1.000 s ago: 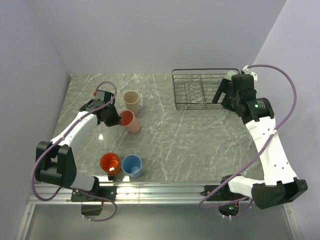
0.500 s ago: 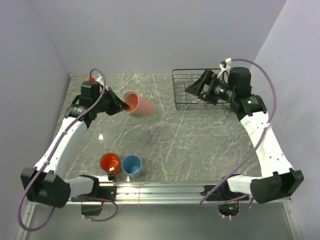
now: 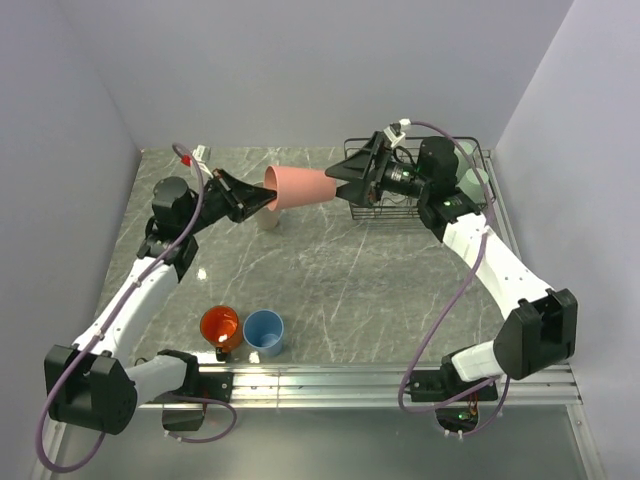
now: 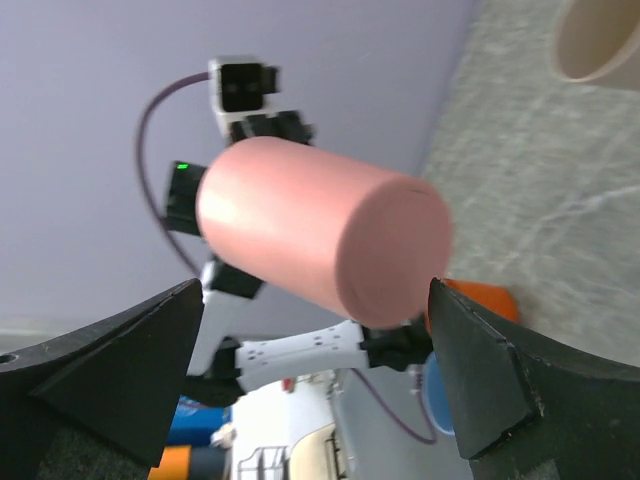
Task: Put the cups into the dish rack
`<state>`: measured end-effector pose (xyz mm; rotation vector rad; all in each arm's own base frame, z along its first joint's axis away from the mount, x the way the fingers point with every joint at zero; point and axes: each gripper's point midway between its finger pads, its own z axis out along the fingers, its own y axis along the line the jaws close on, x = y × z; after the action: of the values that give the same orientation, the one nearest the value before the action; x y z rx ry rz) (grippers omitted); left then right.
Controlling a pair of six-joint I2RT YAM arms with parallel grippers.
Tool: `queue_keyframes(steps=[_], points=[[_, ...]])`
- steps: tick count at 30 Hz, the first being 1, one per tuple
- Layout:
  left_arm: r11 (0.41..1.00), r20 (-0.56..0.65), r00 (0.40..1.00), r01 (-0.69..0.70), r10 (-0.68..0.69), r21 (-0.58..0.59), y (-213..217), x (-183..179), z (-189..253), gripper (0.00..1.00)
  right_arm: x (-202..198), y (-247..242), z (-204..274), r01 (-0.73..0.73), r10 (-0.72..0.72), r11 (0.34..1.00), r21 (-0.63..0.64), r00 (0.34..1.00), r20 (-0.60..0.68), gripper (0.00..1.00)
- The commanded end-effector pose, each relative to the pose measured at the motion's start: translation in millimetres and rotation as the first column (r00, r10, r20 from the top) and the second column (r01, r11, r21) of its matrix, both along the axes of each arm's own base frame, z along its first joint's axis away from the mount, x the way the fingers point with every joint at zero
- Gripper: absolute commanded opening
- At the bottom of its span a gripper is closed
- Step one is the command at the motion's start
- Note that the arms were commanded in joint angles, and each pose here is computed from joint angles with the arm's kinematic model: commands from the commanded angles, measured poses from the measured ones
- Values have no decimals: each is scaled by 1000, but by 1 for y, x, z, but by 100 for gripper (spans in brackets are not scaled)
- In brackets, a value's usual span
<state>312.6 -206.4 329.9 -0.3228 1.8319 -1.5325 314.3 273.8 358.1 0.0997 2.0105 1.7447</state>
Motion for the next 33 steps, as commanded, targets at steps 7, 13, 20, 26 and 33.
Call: queue_keyframes(steps=[7,13,20,26,33], points=[[991,400,916,71,-21,-111,-1,-19,49,0,-4,20,37,-74,69,989,131,997,47,100],[990,435,900,76,-18,-116,0,-26,54,0,2,24,35,-75,71,987,139,997,36,100],[993,331,943,62,-26,-100,0,-25,73,0,6,23,22,-55,54,998,16,997,49,100],[945,195,981,71,-8,-319,5,-25,80,0,-8,33,45,-119,115,967,225,993,27,100],[954,168,985,13,39,-299,7,-13,71,0,-11,44,58,-135,134,963,234,991,18,95]])
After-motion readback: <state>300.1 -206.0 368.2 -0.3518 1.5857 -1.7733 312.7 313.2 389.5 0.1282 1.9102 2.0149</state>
